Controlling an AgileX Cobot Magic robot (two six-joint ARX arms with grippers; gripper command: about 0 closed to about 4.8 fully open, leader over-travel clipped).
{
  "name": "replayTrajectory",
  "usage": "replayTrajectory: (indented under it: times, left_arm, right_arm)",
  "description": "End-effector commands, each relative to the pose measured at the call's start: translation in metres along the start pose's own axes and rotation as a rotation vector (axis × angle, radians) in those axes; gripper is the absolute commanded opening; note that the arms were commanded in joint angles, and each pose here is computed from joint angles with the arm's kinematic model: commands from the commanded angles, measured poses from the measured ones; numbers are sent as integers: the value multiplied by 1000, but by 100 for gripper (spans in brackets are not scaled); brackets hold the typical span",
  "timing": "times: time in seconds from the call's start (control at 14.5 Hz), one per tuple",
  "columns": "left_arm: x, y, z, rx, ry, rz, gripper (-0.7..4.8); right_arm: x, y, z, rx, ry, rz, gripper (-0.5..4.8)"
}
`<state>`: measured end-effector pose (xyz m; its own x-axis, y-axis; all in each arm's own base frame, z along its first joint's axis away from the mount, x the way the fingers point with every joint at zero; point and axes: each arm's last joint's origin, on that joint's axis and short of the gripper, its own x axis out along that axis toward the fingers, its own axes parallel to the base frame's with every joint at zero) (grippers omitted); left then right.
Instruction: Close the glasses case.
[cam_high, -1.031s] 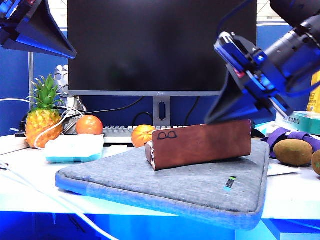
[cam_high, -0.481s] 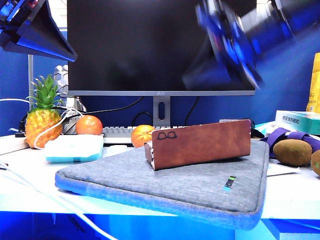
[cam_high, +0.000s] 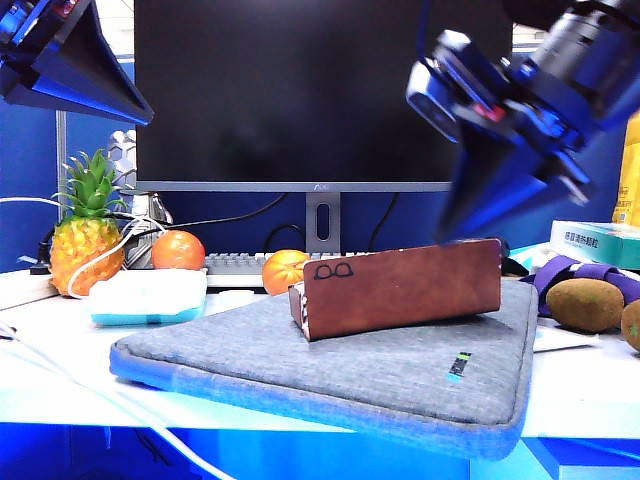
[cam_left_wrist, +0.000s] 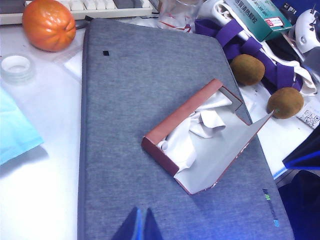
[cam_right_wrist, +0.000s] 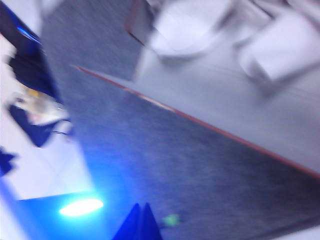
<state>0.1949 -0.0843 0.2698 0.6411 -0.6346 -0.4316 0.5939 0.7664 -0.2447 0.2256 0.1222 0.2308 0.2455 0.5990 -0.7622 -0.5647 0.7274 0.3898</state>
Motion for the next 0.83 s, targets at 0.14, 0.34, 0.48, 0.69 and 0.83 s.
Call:
replayTrajectory:
  times: [0.14,0.34,0.48,0.69,0.83]
  left_arm:
    - [2,1,2,-2,-1,-2,27]
    - [9,4,-2,23,33,4,27]
    - [11,5,-3,32,42,2,27]
    - [11,5,-2,35,36,3,27]
    - [13,5,-2,36,32,3,27]
  right_arm:
    - [13,-8,9,-58,-40,-75,-6]
    - [31,-16,12,-55,-33,-76,-6]
    - [32,-17,15,-66,-59,-75,-6]
    - [33,-18,23,-101,-136,-112,-6]
    - [43,-23,29,-113,-171,-119,-6]
